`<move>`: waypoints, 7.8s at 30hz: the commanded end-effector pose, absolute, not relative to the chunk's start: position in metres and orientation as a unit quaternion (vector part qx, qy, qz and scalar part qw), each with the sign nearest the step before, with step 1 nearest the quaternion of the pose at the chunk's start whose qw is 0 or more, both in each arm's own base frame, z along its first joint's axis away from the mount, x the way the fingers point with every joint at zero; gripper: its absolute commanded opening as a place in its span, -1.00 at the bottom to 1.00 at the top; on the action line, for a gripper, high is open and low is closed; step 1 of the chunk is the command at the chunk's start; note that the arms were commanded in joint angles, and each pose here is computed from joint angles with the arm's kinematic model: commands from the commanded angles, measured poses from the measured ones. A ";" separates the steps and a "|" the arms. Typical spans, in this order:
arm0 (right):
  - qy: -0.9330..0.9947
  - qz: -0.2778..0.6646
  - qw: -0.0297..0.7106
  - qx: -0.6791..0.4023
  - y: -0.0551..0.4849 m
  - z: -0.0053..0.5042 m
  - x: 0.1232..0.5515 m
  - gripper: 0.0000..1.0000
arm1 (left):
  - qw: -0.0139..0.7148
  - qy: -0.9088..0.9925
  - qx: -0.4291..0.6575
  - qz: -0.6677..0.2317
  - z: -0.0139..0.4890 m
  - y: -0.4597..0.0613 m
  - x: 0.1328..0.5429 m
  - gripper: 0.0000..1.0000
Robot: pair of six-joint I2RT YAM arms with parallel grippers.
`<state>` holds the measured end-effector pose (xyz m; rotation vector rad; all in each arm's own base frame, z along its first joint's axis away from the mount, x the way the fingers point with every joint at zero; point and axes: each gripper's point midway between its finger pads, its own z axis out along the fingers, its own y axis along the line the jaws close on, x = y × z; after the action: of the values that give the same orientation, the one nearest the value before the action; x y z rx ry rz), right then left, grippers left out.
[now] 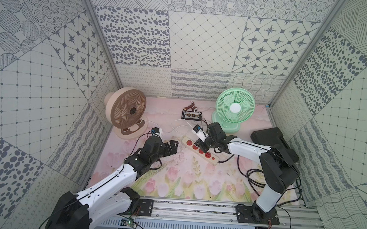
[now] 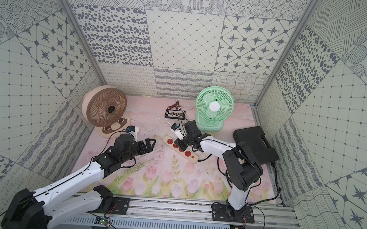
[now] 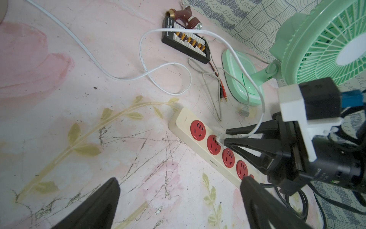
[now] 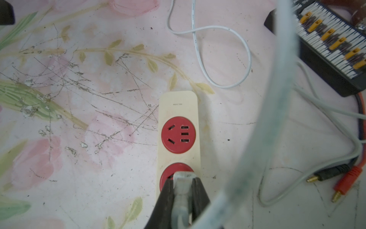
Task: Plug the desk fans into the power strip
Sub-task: Insert the plug into the socket, then adjust the socket at the center of the board, then move the power cord to the center of the board.
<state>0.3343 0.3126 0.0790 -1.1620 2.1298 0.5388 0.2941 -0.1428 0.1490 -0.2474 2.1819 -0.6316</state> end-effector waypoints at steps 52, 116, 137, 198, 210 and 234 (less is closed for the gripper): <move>0.875 0.209 0.234 -0.370 0.281 0.002 0.269 -0.89 | 0.443 0.858 -0.086 -0.246 0.161 -0.139 0.296 0.98; 0.929 0.217 0.194 -0.227 0.316 0.027 0.224 0.34 | 0.435 0.859 -0.094 -0.253 0.155 -0.140 0.294 0.99; 0.888 0.262 0.228 -0.303 0.395 0.035 0.244 0.18 | 0.443 0.856 -0.099 -0.249 0.158 -0.135 0.292 0.99; 0.805 0.116 0.578 0.073 0.085 0.182 0.280 0.94 | 0.282 0.913 0.013 -0.296 0.192 -0.317 0.327 0.96; 0.804 0.119 0.578 0.074 0.084 0.184 0.280 0.94 | 0.221 0.928 -0.001 -0.298 0.136 -0.386 0.368 0.45; 0.805 0.134 0.574 0.072 0.087 0.184 0.279 0.94 | 0.321 0.930 0.166 -0.073 0.071 -0.438 0.434 0.12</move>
<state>0.2782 0.0865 0.1820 0.1539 1.9032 0.2879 0.4271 -0.4472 0.0801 0.2505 2.4890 -0.4427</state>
